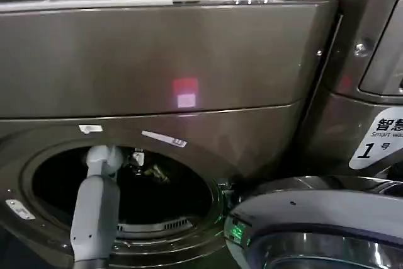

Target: Grasp the clothes from the dryer.

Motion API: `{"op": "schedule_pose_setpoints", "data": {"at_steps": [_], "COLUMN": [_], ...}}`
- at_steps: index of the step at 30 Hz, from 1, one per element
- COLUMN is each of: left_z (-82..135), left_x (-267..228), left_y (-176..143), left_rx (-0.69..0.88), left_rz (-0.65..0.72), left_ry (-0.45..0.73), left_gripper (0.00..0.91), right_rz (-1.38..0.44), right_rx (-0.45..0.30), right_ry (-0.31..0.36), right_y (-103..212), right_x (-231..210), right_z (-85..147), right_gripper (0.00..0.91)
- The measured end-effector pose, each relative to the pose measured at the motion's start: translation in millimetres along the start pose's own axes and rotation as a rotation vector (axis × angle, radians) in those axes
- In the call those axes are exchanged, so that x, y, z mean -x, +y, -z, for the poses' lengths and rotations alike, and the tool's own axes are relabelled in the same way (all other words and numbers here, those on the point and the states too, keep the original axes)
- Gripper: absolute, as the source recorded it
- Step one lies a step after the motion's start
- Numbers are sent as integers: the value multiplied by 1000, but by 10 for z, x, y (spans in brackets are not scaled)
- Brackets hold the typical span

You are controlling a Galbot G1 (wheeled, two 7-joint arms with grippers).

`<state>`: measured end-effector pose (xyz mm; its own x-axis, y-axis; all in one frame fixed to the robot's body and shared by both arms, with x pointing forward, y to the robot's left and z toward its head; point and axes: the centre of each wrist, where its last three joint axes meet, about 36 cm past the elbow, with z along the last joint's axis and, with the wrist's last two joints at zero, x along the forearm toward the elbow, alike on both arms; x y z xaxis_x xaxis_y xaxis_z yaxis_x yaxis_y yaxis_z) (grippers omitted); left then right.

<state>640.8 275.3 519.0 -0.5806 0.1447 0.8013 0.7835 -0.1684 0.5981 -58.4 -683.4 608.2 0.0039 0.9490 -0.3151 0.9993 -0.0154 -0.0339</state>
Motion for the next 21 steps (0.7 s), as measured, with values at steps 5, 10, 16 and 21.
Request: {"op": "schedule_pose_setpoints", "data": {"at_steps": [5, 10, 16, 21], "left_z": [-59, -120, -194, -252], "left_x": [59, 133, 247, 363], "left_y": [70, 113, 180, 201], "left_rx": [-10, -32, -90, -130], "left_rz": [-47, -81, -109, -143], "left_ry": [-15, -38, -75, -107], "left_gripper": [907, 907, 907, 876], "right_rz": [3, 6, 10, 13], "right_rx": [0, 1, 0, 2], "right_ry": [2, 1, 3, 4], "right_y": [16, 38, 56, 75], "right_x": [-5, -11, -20, -20], "right_z": [-17, -32, -60, -70], "right_gripper": [907, 907, 907, 907]}}
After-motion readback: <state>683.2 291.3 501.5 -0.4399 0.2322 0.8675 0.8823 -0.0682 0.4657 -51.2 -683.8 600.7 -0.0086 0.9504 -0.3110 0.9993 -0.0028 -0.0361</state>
